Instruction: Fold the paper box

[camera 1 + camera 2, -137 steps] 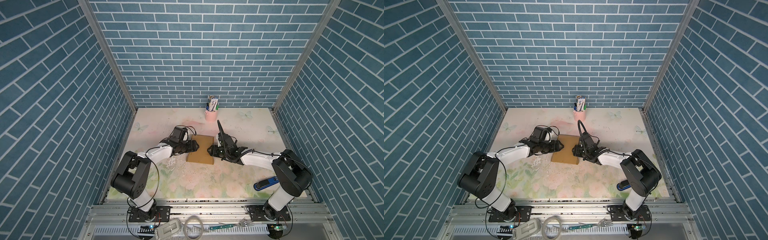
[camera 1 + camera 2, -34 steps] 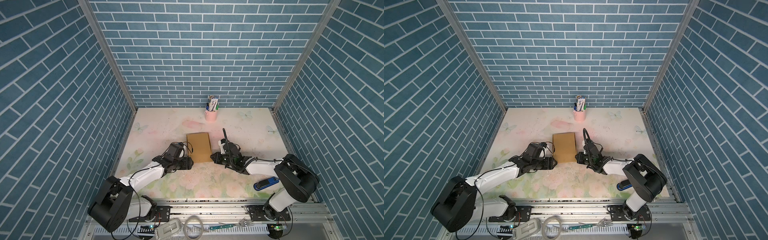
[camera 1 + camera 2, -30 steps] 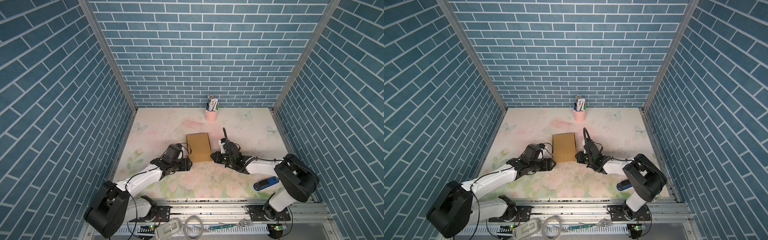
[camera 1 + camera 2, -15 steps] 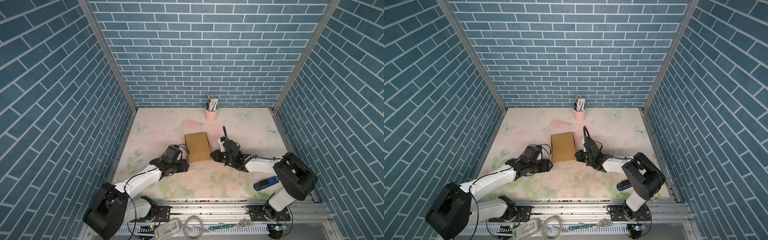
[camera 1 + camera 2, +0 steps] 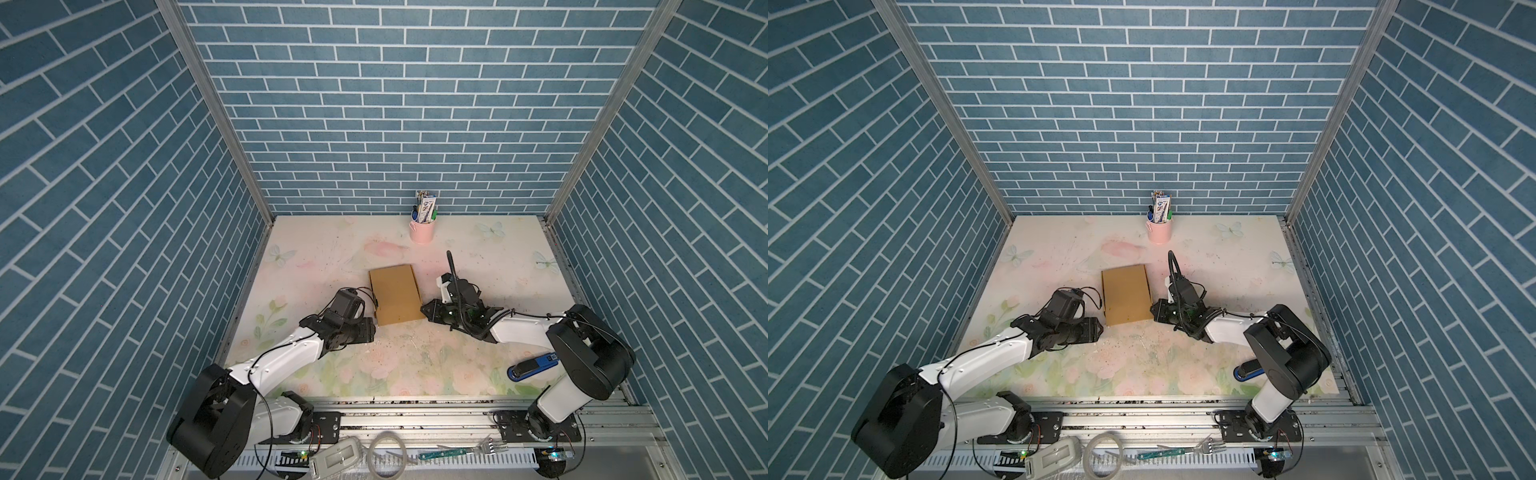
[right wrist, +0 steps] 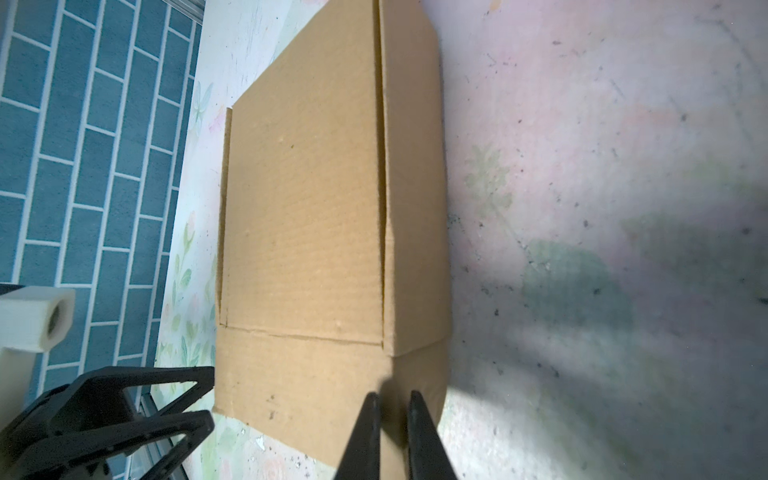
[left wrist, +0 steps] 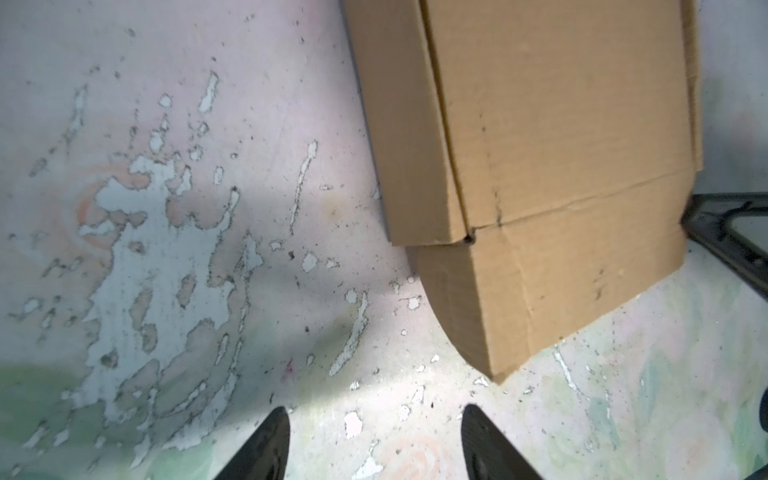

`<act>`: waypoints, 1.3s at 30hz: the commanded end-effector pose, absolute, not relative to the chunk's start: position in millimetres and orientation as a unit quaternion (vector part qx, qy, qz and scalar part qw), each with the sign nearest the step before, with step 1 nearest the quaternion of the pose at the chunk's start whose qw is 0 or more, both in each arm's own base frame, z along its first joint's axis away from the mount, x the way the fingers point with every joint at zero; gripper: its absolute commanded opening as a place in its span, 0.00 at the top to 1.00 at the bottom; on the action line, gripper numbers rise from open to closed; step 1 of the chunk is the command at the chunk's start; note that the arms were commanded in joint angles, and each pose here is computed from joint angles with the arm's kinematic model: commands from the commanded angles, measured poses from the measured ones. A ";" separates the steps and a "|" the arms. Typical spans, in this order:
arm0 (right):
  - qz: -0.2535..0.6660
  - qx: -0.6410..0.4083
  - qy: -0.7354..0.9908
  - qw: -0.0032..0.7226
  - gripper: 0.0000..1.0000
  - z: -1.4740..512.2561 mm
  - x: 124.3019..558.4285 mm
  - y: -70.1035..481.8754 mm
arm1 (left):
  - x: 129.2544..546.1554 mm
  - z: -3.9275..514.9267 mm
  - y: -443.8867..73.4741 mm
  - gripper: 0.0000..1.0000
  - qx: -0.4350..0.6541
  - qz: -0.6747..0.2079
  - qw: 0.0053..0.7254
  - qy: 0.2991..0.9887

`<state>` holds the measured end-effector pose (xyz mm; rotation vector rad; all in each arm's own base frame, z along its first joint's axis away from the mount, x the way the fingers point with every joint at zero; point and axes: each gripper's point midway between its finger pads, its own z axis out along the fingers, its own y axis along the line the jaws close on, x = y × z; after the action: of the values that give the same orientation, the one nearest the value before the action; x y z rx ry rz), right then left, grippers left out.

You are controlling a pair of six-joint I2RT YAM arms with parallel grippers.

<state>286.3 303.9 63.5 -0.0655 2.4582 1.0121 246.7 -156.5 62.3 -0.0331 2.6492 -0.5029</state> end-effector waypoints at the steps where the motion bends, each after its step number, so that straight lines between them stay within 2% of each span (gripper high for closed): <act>1: 0.352 -0.033 0.907 0.230 0.85 53.9 287.1 300.5 | 264.4 89.0 -153.6 0.32 -0.011 -0.178 0.253 0.951; 13: 0.341 -0.050 0.911 0.228 0.86 50.0 289.7 301.0 | 351.0 127.4 -179.5 0.30 0.032 -0.165 0.297 0.940; 22: 0.341 -0.061 0.911 0.223 0.87 48.8 292.0 303.5 | 405.9 144.8 -231.8 0.28 0.126 -0.230 0.342 0.902; 30: 0.345 -0.072 0.910 0.220 0.87 47.4 293.4 306.2 | 415.0 139.6 -258.1 0.24 0.231 -0.271 0.393 0.848; 39: 0.352 -0.092 0.908 0.208 0.87 42.3 292.0 310.3 | 408.2 108.0 -253.6 0.24 0.222 -0.283 0.383 0.851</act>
<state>296.3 314.4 59.1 -0.2110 2.4694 1.0192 407.5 -253.0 111.7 0.5435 2.2005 -0.7100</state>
